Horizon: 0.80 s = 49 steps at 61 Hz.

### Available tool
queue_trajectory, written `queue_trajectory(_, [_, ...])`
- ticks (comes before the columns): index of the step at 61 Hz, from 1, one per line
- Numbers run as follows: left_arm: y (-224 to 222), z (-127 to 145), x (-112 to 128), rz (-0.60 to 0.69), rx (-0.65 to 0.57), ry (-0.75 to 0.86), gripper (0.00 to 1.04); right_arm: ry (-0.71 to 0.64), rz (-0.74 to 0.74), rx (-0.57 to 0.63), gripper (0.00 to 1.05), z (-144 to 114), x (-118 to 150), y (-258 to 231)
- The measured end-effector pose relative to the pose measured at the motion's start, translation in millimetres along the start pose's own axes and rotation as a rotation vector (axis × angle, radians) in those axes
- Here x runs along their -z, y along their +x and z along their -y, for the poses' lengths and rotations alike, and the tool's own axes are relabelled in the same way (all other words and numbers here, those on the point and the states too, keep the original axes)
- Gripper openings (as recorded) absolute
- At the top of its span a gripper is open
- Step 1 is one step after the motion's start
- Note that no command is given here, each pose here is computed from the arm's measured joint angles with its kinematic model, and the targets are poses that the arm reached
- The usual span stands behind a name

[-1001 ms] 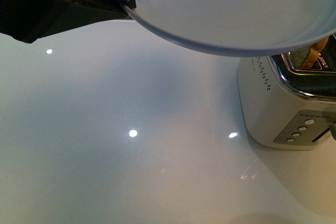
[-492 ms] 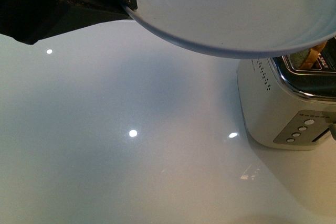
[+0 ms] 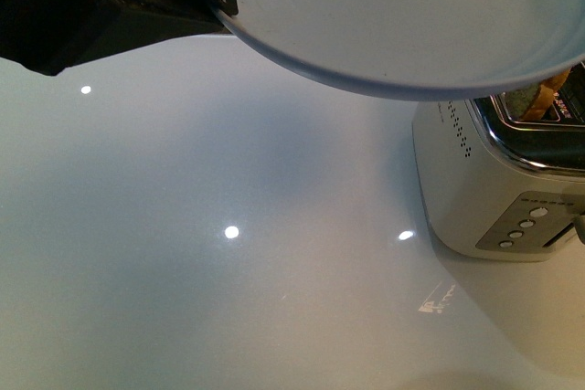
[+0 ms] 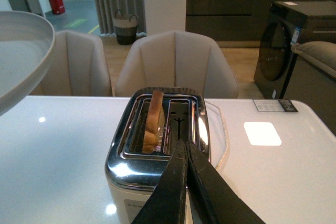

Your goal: Left arm holds plate, right arm toasts bread

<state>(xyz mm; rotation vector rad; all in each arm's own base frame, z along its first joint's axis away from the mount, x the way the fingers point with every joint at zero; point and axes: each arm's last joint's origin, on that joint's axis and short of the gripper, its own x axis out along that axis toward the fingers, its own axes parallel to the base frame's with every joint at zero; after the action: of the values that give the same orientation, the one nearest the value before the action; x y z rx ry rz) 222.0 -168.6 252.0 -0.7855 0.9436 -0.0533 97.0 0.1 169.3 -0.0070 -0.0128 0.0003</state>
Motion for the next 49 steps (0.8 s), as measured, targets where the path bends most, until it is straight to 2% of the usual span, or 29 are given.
queue_trajectory(34, [-0.1, 0.0, 0.0, 0.0, 0.0, 0.0, 0.03, 0.0, 0.001, 0.0, 0.94, 0.0, -0.1, 0.0])
queue_trajectory(36, [-0.1, 0.0, 0.0, 0.0, 0.001, 0.0, 0.03, 0.001, 0.001, 0.0, 0.97, 0.0, -0.1, 0.0])
queue_trajectory(49, [0.0, -1.1, -0.5, -0.032, 0.005, 0.018, 0.03, 0.001, 0.001, 0.0, 0.96, 0.0, -0.1, -0.1])
